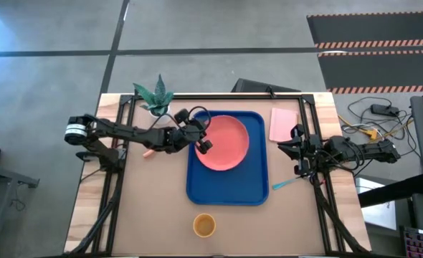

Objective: Pick and place plate/cup/fork/spoon on tray
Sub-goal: Put the orange plate on the blue tray

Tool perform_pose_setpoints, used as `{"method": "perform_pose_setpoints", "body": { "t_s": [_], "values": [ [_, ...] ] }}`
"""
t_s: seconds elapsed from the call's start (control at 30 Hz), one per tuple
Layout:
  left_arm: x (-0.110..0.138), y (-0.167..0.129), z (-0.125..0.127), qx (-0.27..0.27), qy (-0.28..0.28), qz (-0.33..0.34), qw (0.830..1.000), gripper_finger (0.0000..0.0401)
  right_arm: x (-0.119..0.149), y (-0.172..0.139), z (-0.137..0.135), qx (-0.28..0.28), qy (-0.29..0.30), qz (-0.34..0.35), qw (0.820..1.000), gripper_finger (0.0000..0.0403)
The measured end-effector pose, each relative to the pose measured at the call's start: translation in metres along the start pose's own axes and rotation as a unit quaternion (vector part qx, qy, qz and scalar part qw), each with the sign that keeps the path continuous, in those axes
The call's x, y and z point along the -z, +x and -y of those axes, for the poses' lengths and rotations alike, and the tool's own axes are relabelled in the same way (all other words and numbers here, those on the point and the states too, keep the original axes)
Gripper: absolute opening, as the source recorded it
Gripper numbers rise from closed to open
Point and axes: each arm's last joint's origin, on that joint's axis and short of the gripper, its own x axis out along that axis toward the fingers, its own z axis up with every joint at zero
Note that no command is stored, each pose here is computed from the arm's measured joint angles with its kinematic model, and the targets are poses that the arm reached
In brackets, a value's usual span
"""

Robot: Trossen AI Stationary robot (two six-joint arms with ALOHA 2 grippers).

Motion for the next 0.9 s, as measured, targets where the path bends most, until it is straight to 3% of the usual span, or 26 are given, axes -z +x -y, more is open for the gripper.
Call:
{"method": "perform_pose_setpoints", "body": {
  "t_s": [0.17, 0.3, 0.5, 0.73, 0.9],
  "values": [
    [0.0, 0.0, 0.0, 0.006, 0.003, -0.001, 1.0, 0.0063, 0.0, 0.0, 0.0, 0.0, 0.0, 0.0, 1.0, 0.0038],
    [0.0, 0.0, 0.005, 0.082, 0.002, -0.004, 0.997, 0.0063, 0.0, 0.0, 0.0, 0.0, 0.0, 0.0, 1.0, 0.0038],
    [0.004, -0.001, 0.007, 0.107, 0.004, -0.009, 0.994, 0.0063, 0.0, 0.0, 0.0, 0.0, 0.0, 0.0, 1.0, 0.0038],
    [0.004, -0.003, 0.011, 0.136, 0.007, -0.009, 0.991, 0.0022, 0.0, 0.0, 0.0, 0.0, 0.0, 0.0, 1.0, 0.0038],
    [-0.007, -0.01, 0.016, 0.144, 0.039, -0.007, 0.989, 0.0002, 0.0, 0.0, 0.0, 0.0, 0.012, 0.0, 1.0, 0.0038]
  ]
}}
